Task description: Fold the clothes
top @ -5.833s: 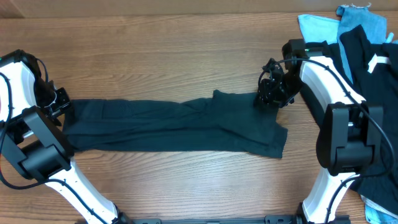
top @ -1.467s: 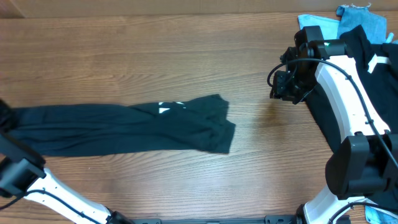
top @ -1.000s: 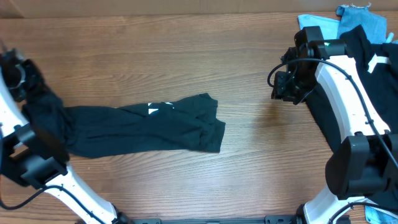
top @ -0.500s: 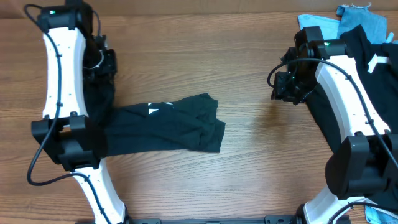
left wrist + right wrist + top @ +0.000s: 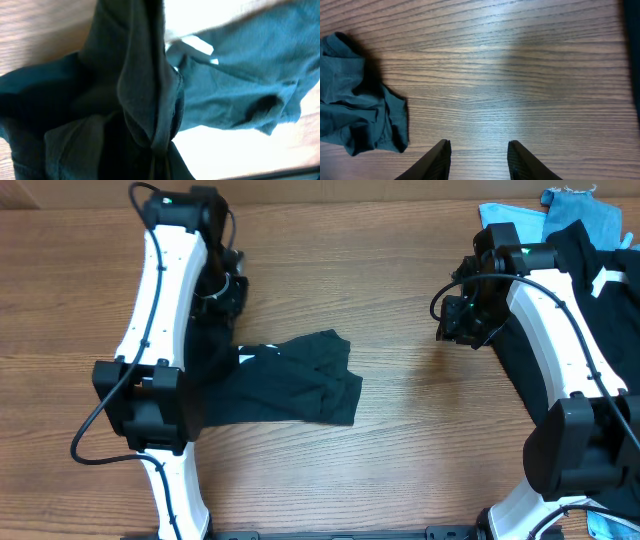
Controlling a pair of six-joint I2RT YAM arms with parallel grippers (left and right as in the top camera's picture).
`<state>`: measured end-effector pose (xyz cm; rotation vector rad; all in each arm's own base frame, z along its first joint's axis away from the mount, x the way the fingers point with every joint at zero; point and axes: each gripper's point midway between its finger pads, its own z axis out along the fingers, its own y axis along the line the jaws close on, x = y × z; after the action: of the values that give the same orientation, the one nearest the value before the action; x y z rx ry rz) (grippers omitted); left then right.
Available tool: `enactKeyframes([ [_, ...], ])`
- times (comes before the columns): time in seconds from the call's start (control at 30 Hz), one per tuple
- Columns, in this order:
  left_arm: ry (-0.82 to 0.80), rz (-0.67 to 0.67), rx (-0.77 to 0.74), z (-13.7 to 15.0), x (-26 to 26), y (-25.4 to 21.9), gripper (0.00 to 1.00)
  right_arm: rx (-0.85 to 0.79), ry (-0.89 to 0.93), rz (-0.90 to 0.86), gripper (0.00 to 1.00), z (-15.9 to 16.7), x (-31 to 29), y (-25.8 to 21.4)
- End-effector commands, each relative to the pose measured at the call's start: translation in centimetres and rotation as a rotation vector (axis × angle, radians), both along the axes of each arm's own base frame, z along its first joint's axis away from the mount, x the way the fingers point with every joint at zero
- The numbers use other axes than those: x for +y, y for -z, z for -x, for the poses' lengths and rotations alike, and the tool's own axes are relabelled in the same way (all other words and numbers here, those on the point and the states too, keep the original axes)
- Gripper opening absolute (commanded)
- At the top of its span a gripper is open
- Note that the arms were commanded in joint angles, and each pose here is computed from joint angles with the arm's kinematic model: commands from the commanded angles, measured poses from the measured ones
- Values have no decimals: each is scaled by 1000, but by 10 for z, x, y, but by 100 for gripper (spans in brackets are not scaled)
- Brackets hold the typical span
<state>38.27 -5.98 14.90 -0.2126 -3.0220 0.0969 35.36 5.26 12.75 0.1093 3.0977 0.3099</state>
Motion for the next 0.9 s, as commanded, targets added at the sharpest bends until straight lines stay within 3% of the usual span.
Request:
enactKeyframes([
  [0.0, 71, -3, 73, 22, -11, 11, 4, -52, -2, 1, 41, -6, 0, -15],
  [0.13, 98, 12, 137, 36, -19, 23, 5, -52, -2, 1, 41, -6, 0, -15],
  [0.17, 157, 133, 142, 39, -39, 20, 19, -52, -2, 1, 41, -6, 0, -15],
  [0.2, 172, 150, 142, 40, -44, 20, 27, -52, -2, 1, 41, -6, 0, -15],
  [0.27, 177, 143, 142, 41, -44, 20, 30, -52, -2, 1, 41, -6, 0, -15],
  [0.33, 178, 162, 145, 42, -50, 19, 44, -52, -2, 1, 41, -6, 0, -15],
  [0.47, 222, 217, 126, 44, -61, 11, 48, -50, -2, 1, 41, -6, 0, -15],
  [0.57, 101, 71, -8, 28, -17, -12, 52, -50, -2, 1, 42, -6, 0, -14],
  [0.63, -93, -71, -105, 18, 39, -32, 57, -50, -2, 1, 43, -6, 0, -14],
  [0.73, -348, -134, -89, 20, 104, -23, 50, -50, -2, 1, 43, -6, 0, -14],
  [0.8, -401, -131, -79, 19, 122, -5, 32, -46, -2, 1, 43, -5, 0, -14],
  [0.87, -414, -56, -64, 17, 122, 26, 29, -41, -2, 1, 43, -3, 0, -14],
])
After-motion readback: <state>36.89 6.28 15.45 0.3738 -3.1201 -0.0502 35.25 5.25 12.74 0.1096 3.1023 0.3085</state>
